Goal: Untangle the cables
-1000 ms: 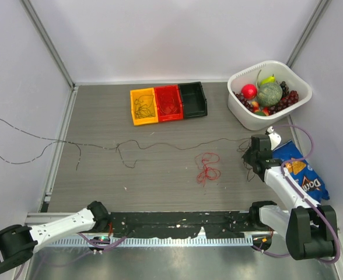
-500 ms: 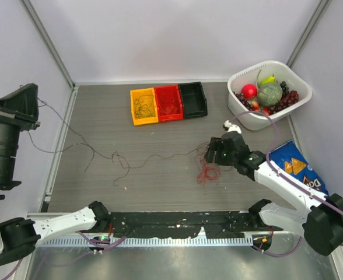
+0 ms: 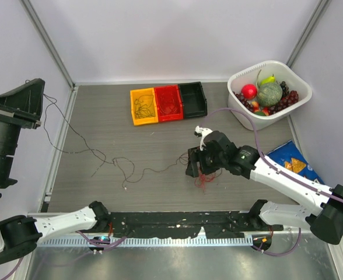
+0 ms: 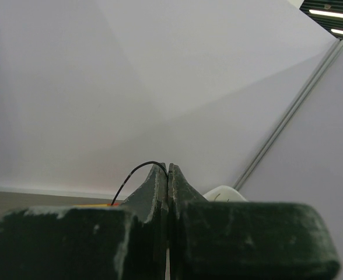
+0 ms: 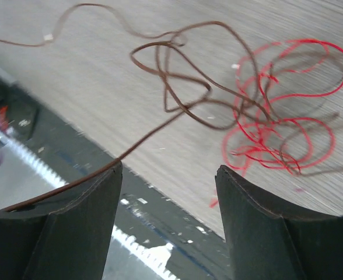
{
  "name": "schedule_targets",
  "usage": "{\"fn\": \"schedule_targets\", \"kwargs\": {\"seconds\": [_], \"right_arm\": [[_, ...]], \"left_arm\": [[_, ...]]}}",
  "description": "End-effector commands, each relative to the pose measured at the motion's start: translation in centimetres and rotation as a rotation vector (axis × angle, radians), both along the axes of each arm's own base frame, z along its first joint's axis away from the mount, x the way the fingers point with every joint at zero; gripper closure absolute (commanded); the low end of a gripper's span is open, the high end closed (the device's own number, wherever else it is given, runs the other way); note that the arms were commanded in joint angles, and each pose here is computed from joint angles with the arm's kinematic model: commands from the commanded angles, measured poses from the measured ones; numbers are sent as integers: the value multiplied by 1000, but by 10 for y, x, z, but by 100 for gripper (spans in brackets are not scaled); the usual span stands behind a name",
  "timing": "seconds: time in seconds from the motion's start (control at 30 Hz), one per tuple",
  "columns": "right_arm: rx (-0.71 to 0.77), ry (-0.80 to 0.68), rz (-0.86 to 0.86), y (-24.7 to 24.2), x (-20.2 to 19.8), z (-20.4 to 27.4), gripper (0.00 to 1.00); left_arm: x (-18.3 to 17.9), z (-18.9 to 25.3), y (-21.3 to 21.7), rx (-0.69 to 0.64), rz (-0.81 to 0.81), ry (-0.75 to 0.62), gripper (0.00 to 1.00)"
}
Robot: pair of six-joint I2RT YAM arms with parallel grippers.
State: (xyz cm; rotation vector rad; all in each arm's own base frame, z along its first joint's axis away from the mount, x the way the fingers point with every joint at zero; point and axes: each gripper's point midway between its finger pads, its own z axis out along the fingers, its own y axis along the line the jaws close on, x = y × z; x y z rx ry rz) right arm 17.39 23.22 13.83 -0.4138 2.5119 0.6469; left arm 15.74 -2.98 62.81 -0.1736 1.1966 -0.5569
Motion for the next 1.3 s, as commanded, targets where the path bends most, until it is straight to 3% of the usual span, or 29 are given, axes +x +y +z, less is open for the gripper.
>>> {"fn": "schedule_targets", "kwargs": {"seconds": [0.0,0.03,0.13,0.23,0.37,0.43,0.5,0.53,0.63,0.83,1.03,1.13,1.2,1.27], "right_arm": [[79,18,163,29,-15,29,30],[-13,-31,3,10,7,21,30],[-203,19,-164,-31,7,-15,30],[-143,176,-45,-21,-38,-44,32],[-66,202,62,-18,-67,-45,32],[-104,208,44,-28,-69,-45,32],[-227,232,-70,-49,-65,-51,32],[-301,172,-151,-61,-49,-50,32],[-557,220,-224,-98,-56,-64,32],[-796,178,-211,-123,-57,-55,30],[-815,351,-127,-104,-78,-71,28],[-932,335,-122,-124,-77,-62,28],[-850,339,-10,-110,-85,-52,28],[-643,543,192,-77,-130,-45,28]], "left_arm": [[-7,9,-4,-26,-56,-23,100],[-8,9,-4,-22,-61,-24,100],[-9,9,-6,-22,-75,-29,100],[-8,9,-9,-12,-78,-30,100],[-7,6,-16,-5,-102,-30,100],[-9,3,-18,-16,-122,-31,100],[-10,1,-24,-23,-150,-29,100],[-10,-1,-27,-25,-163,-27,100],[-8,-3,-38,-27,-190,-17,100],[-10,-2,-58,-42,-274,-30,100],[-10,-12,-64,-32,-298,-20,100],[-14,-15,-64,-25,-318,-19,100],[-18,-18,-61,-20,-327,-18,100],[-21,-21,-59,-19,-332,-22,100]]}}
